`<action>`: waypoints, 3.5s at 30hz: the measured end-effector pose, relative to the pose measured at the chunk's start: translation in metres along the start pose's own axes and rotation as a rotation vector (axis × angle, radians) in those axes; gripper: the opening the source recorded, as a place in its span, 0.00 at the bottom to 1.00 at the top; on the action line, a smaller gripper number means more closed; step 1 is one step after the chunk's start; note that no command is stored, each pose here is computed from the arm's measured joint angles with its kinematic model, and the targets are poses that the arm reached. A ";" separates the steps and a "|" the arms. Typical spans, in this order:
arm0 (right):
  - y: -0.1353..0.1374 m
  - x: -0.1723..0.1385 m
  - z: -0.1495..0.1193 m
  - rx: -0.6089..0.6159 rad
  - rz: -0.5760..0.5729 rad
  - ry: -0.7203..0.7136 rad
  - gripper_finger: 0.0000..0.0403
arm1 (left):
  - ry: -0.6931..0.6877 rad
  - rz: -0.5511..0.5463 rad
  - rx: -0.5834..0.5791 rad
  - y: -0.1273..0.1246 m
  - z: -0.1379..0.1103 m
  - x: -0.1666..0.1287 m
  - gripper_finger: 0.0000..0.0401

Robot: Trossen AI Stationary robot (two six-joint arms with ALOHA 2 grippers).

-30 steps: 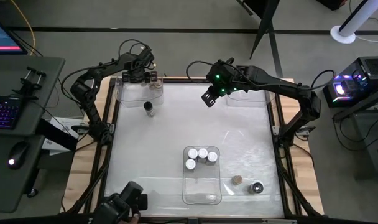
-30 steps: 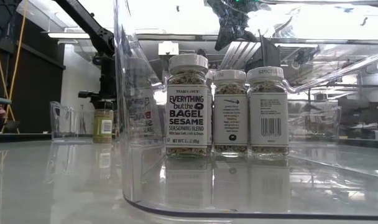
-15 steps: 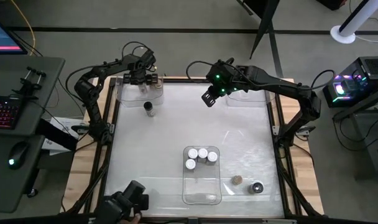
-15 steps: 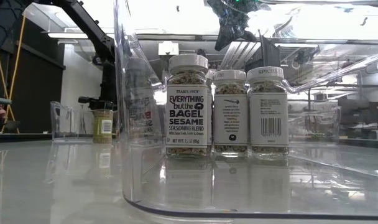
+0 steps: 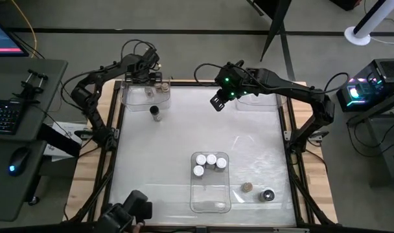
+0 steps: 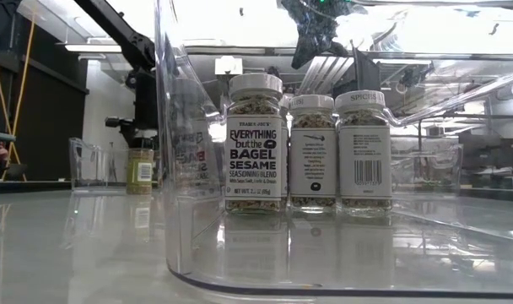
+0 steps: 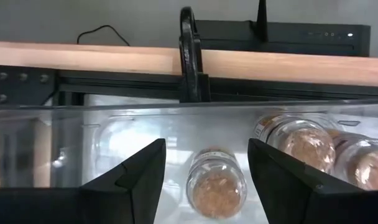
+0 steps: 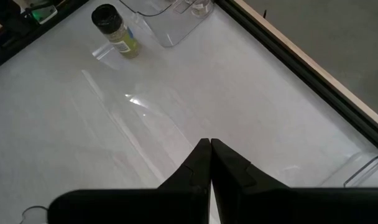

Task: Sort spices by type
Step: Put the left brown seasoning bottle into the top left transparent bin, then put the brown seasoning bottle into the top left transparent bin

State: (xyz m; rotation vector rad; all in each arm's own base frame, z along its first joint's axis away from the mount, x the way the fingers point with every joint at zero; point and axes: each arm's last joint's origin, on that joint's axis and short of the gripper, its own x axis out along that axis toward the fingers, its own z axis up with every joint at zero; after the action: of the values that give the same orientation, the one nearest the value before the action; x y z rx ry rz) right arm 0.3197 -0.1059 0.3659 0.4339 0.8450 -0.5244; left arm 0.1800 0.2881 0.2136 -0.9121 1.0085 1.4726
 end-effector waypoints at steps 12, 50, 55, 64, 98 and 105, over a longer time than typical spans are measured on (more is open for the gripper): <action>0.001 0.000 0.001 -0.015 0.007 -0.015 0.00 | -0.102 0.060 0.123 -0.030 -0.041 -0.034 0.28; 0.000 0.041 -0.023 0.039 0.127 0.070 0.00 | -0.086 -0.093 -0.039 -0.011 -0.051 0.027 0.00; 0.001 0.041 -0.021 0.038 0.135 0.050 0.00 | -0.062 -0.130 -0.027 -0.008 -0.053 0.016 0.00; 0.001 0.026 -0.016 -0.012 0.161 -0.026 0.00 | -0.250 -0.244 0.033 0.013 -0.059 -0.058 0.00; 0.102 0.000 -0.270 0.225 0.401 0.762 0.00 | -0.645 -1.175 0.480 0.004 -0.193 -0.152 0.00; 0.099 0.027 -0.289 0.212 0.331 0.834 0.00 | -0.666 -1.207 0.470 0.003 -0.191 -0.155 0.00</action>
State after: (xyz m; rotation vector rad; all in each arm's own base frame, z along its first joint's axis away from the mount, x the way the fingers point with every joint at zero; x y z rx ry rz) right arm 0.2243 0.1256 0.1886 1.0038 1.4836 -0.1024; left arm 0.1999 0.0552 0.2924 -0.4383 0.1502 0.3868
